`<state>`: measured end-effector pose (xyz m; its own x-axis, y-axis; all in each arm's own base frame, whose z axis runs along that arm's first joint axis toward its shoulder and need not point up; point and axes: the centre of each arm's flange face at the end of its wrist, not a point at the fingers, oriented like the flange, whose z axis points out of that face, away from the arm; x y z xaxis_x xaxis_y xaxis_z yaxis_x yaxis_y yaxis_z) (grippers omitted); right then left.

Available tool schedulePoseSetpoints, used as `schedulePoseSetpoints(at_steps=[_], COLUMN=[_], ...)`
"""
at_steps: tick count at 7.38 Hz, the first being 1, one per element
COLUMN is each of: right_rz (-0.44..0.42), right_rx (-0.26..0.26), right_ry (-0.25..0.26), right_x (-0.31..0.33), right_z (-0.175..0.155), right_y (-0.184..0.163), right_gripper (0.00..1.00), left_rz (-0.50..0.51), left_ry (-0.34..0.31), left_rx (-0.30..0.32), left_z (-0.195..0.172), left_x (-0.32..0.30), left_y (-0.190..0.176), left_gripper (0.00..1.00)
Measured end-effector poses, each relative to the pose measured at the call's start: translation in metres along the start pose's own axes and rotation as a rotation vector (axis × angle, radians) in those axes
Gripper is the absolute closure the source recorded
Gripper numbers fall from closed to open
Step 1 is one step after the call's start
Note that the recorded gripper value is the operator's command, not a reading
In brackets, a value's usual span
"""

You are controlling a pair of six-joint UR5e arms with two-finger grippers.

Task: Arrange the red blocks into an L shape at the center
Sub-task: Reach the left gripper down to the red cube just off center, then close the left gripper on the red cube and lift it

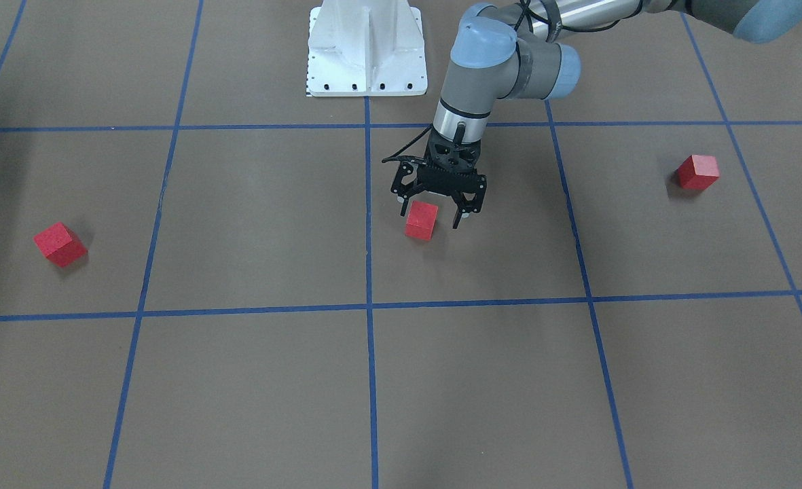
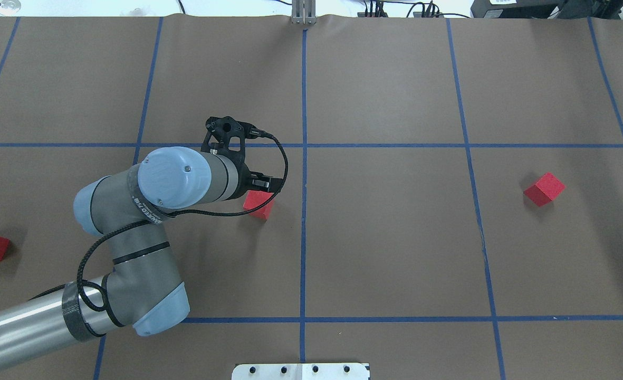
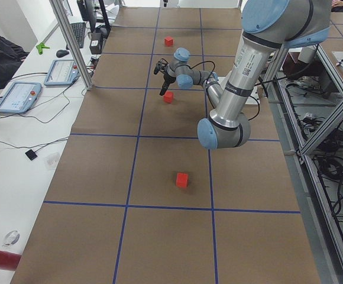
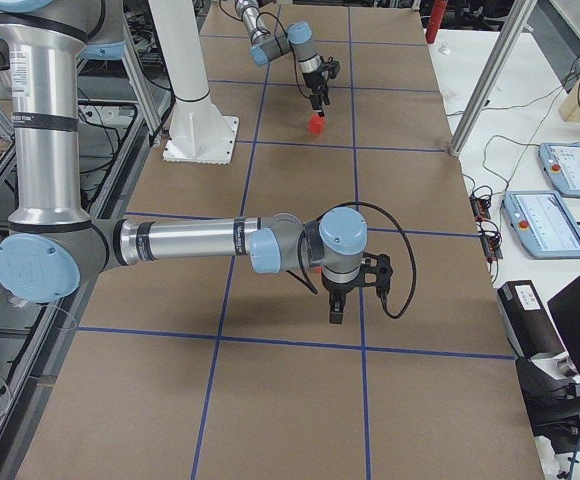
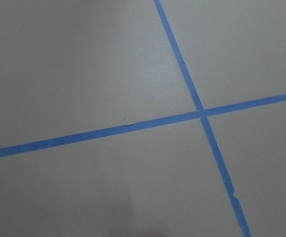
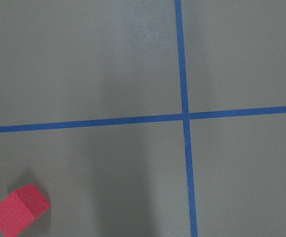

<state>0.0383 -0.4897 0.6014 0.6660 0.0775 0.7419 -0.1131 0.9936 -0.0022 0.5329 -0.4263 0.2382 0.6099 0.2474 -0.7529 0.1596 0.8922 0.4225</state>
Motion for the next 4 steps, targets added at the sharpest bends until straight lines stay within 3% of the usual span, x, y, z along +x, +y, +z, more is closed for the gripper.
schedulePoseSetpoints(at_steps=[4], right_rz=[0.005], right_rx=[-0.003], right_ry=[0.001], right_x=[0.002], right_z=[0.001], right_y=[0.002], right_gripper=[0.01], left_rz=[0.009], left_ry=[-0.014], left_rx=[-0.037], left_z=[0.021], left_x=[0.008], left_y=[0.018], left_gripper=[0.00])
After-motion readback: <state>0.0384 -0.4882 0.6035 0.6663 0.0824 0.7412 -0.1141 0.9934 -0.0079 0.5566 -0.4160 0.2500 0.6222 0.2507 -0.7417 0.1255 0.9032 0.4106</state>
